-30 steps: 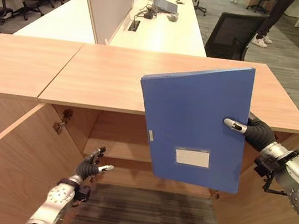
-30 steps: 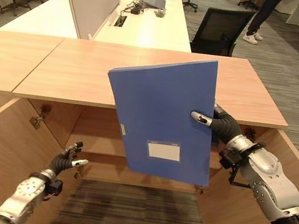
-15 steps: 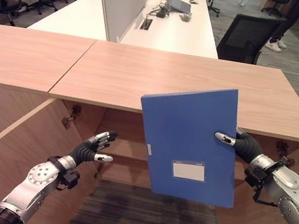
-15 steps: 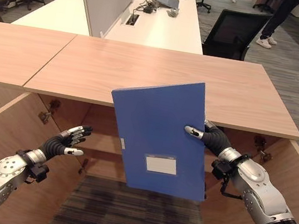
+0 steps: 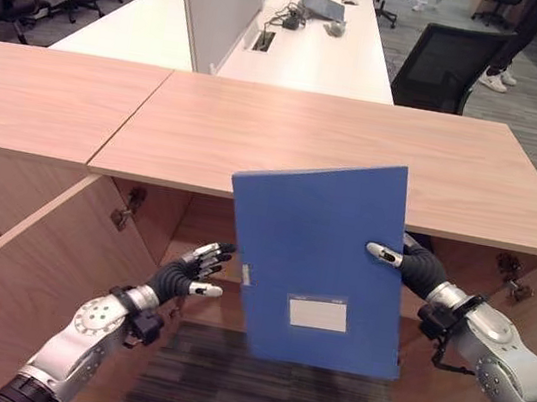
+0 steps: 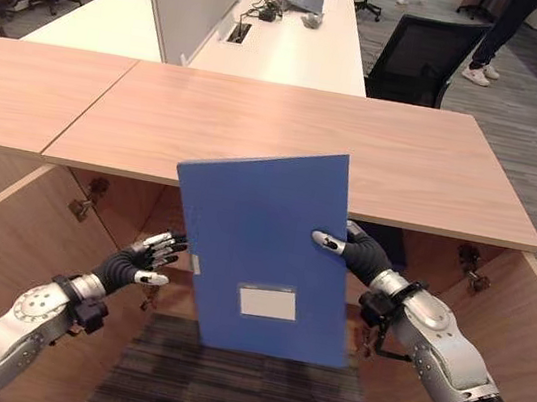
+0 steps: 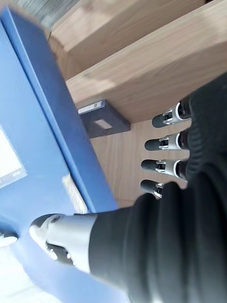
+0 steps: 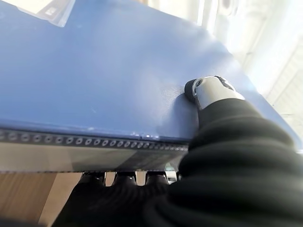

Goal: Put the empty folder in the office cabinet

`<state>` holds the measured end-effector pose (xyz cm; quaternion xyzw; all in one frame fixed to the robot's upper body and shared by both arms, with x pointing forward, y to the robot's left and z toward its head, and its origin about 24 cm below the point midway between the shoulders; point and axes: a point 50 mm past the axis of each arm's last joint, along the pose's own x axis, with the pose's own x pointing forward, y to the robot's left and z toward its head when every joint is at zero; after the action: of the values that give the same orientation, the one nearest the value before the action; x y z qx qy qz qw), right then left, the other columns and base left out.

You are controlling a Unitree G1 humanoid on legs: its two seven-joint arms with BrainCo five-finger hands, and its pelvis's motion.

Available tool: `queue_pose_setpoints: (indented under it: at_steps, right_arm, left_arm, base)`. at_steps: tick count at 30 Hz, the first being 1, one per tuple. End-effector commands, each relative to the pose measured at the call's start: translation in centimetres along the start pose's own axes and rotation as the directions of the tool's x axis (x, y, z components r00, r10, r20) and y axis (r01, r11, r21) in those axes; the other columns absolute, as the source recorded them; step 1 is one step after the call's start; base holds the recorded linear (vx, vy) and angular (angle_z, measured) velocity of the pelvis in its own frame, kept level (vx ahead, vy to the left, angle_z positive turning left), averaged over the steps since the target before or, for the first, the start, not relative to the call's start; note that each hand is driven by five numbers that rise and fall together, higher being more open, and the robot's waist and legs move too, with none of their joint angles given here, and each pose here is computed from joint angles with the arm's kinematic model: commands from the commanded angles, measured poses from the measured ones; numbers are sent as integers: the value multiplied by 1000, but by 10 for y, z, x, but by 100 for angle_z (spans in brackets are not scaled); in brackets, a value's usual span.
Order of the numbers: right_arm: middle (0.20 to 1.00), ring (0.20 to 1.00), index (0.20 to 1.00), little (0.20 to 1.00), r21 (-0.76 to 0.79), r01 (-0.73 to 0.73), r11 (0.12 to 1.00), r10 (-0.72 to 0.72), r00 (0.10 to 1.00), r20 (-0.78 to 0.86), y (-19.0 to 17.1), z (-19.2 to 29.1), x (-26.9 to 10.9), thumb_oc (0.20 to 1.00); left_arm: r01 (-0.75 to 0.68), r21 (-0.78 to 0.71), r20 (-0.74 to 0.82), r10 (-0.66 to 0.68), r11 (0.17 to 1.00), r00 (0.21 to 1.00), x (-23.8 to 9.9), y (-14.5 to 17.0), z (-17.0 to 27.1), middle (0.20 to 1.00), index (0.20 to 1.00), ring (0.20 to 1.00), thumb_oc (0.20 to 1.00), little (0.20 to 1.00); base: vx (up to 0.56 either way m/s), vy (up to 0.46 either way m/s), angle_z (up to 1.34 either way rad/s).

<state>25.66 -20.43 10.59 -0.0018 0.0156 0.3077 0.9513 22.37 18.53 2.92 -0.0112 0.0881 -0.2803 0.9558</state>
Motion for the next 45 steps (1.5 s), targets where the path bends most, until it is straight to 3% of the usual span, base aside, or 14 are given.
queue_pose_setpoints:
  at_steps: [1,14,32,33,34,35,45]
  right_arm:
    - [200,200,200,200,-32,-87,996,91,978,186,15,37,15,200]
    - [200,200,200,200,-24,-189,982,189,955,228,40,39,33,200]
    - [200,200,200,200,-4,-227,974,225,961,162,45,22,29,200]
    - [200,200,200,200,2,-225,974,222,961,165,46,21,29,200]
    - [200,200,200,200,7,-221,975,216,962,167,46,21,30,200]
    - [200,200,200,200,11,-219,976,214,962,169,46,20,30,200]
    - [200,200,200,200,27,-207,978,199,964,177,47,16,31,200]
  left_arm:
    - [12,-4,86,-11,1000,996,19,-1,18,1000,1000,1000,1000,1000]
    - [157,-72,137,-146,985,980,44,-33,29,1000,1000,1000,1000,1000]
    - [241,-15,107,-238,970,965,35,-34,35,1000,1000,1000,1000,1000]
    - [242,-30,103,-238,970,966,35,-34,33,721,721,721,721,721]
    - [244,-56,100,-237,968,966,36,-35,30,545,545,545,545,545]
    - [245,-77,100,-237,967,966,36,-36,29,200,200,200,200,200]
    - [243,-130,114,-229,961,967,37,-37,26,200,200,200,200,200]
  base:
    - [0,0,0]
    - [0,0,0]
    - [0,0,0]
    - [0,0,0]
    - [0,0,0]
    - [0,0,0]
    - [0,0,0]
